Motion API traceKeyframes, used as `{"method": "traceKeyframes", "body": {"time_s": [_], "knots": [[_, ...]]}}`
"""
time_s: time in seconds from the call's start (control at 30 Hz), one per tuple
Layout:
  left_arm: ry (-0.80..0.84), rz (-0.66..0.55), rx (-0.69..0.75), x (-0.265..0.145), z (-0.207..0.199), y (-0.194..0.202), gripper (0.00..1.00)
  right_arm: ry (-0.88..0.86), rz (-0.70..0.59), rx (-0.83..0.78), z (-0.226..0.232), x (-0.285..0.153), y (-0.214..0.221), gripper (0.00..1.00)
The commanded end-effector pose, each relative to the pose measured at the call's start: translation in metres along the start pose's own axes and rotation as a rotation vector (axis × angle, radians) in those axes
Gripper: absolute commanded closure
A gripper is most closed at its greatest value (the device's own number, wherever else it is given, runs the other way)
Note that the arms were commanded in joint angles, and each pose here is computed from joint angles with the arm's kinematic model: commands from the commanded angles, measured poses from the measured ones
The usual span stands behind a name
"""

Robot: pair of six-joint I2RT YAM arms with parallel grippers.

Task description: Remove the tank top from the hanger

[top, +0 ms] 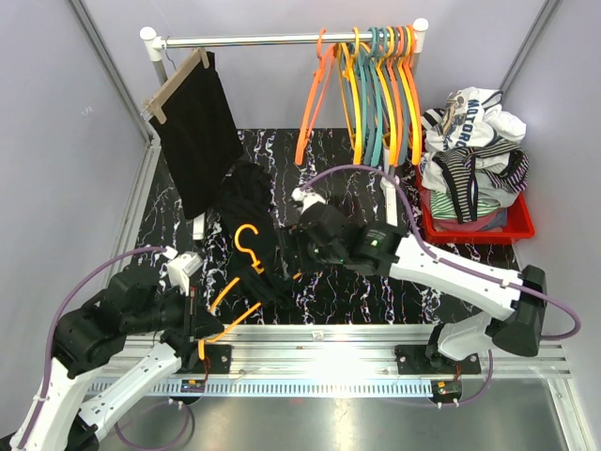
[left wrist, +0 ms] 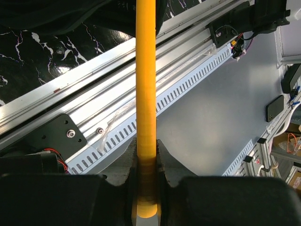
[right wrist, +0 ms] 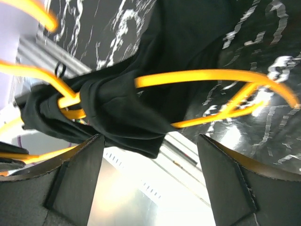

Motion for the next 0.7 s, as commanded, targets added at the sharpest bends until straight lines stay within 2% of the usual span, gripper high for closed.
{"method": "traceKeyframes", "body": {"time_s": [0.0,0.23,0.33,0.37,0.47,0.57,0.6,0.63,0.67], "knots": [[0.09,-0.046,0.025,-0.005,-0.016,-0.01,1.0,-0.103,0.012,-0.067,0.021,0.012,0.005,0.14],[0.123,-0.046,0.012,-0.007,-0.02,-0.008,1.0,-0.123,0.031,-0.092,0.029,0.025,0.01,0.18],[0.138,-0.043,0.013,-0.009,-0.021,-0.007,1.0,-0.004,-0.013,-0.092,0.018,0.036,0.006,0.25],[0.137,-0.042,0.011,-0.01,-0.021,-0.006,1.0,0.025,-0.025,-0.09,0.015,0.037,0.004,0.34],[0.14,-0.038,0.014,-0.012,-0.021,-0.004,1.0,0.084,-0.045,-0.106,0.011,0.045,-0.001,0.47],[0.125,-0.041,0.008,-0.015,-0.019,-0.001,1.0,0.098,-0.05,-0.105,0.012,0.046,-0.006,0.66],[0.101,-0.041,-0.001,-0.015,-0.016,0.0,1.0,0.099,-0.055,-0.103,0.013,0.044,-0.006,0.85],[0.091,-0.04,-0.006,-0.015,-0.015,0.001,1.0,0.121,-0.083,-0.081,0.01,0.038,-0.008,0.95],[0.087,-0.038,-0.007,-0.015,-0.014,0.002,1.0,0.157,-0.092,-0.065,0.004,0.033,-0.008,1.0]]}}
Point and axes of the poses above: each gripper's point midway between its finger pads, its own x axis out along the fingers, its own z axis along the line the jaws close on, y = z × x, the point moved 7 cm from there along -x, back along the fingers, and after that the axes turned 8 degrees about -x, right-handed, at the moved point
